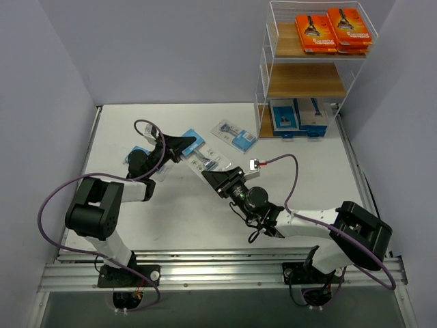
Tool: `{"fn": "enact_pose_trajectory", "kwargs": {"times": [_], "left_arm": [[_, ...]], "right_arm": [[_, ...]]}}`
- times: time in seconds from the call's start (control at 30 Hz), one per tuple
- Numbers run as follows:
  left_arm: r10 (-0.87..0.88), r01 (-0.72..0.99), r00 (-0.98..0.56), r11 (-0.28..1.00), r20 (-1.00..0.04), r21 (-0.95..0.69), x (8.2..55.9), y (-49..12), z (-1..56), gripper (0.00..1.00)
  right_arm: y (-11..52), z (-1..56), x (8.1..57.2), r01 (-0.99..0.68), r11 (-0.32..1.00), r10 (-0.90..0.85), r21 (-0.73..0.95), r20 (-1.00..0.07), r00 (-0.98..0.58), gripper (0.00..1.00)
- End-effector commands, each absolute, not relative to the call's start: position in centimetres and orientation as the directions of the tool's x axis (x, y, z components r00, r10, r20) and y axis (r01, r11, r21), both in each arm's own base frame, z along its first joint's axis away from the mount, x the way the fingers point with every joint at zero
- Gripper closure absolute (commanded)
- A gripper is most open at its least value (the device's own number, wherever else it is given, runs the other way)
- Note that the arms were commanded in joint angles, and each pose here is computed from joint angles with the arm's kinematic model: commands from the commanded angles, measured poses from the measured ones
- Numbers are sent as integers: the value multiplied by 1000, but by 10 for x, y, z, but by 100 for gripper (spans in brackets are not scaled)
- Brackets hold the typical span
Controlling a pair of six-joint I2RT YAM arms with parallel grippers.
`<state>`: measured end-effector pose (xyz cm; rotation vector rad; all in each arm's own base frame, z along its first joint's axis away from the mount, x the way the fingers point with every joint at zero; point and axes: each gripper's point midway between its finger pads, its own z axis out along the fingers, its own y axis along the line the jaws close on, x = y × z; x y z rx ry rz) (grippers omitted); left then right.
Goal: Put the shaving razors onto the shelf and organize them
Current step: Pass the shaving razor from the left arm to the right
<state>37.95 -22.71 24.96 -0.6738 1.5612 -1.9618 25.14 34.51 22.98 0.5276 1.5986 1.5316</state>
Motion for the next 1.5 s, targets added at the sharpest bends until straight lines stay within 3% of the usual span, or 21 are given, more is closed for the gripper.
{"fn": "enact_pose_trajectory", "kwargs": {"times": [0.0, 0.23, 0.37, 0.57, 0.83, 0.9, 1.0, 1.1, 1.17, 1.3, 1.47], "left_arm": [[-695, 381, -708, -220, -130, -898, 370, -225, 303, 98], [-681, 371, -720, -214, -134, -903, 375, -229, 299, 98], [-669, 363, -730, -207, -139, -908, 374, -232, 296, 95], [-656, 367, -735, -170, -174, -914, 376, -235, 293, 54], [-629, 349, -743, -70, -230, -934, 379, -241, 286, 33], [-621, 343, -741, -22, -256, -939, 380, -241, 283, 17], [-598, 320, -740, 90, -308, -943, 382, -240, 277, 7], [-550, 263, -746, 275, -376, -925, 382, -234, 256, 5], [-512, 336, -698, 383, -500, -861, 382, -228, 273, 4], [-487, 212, -687, 576, -540, -789, 383, -199, 255, 3], [-421, 209, -661, 692, -622, -691, 375, -181, 248, 3]], "right_arm": [[343, 262, 243, -300, 70, 796, 951, -234, -558, 82], [338, 260, 243, -292, 82, 800, 953, -238, -552, 100], [333, 259, 246, -283, 76, 808, 956, -225, -544, 100], [322, 260, 250, -266, 62, 826, 962, -198, -527, 100], [299, 252, 252, -228, 63, 854, 972, -171, -491, 100], [295, 252, 252, -228, 63, 858, 972, -169, -484, 100], [287, 253, 253, -228, 71, 865, 971, -174, -470, 100], [277, 252, 253, -218, 98, 874, 971, -189, -448, 100], [264, 249, 256, -208, 120, 886, 971, -199, -419, 100], [237, 248, 263, -198, 150, 902, 969, -216, -373, 100], [197, 258, 272, -183, 223, 923, 957, -268, -276, 100]]}}
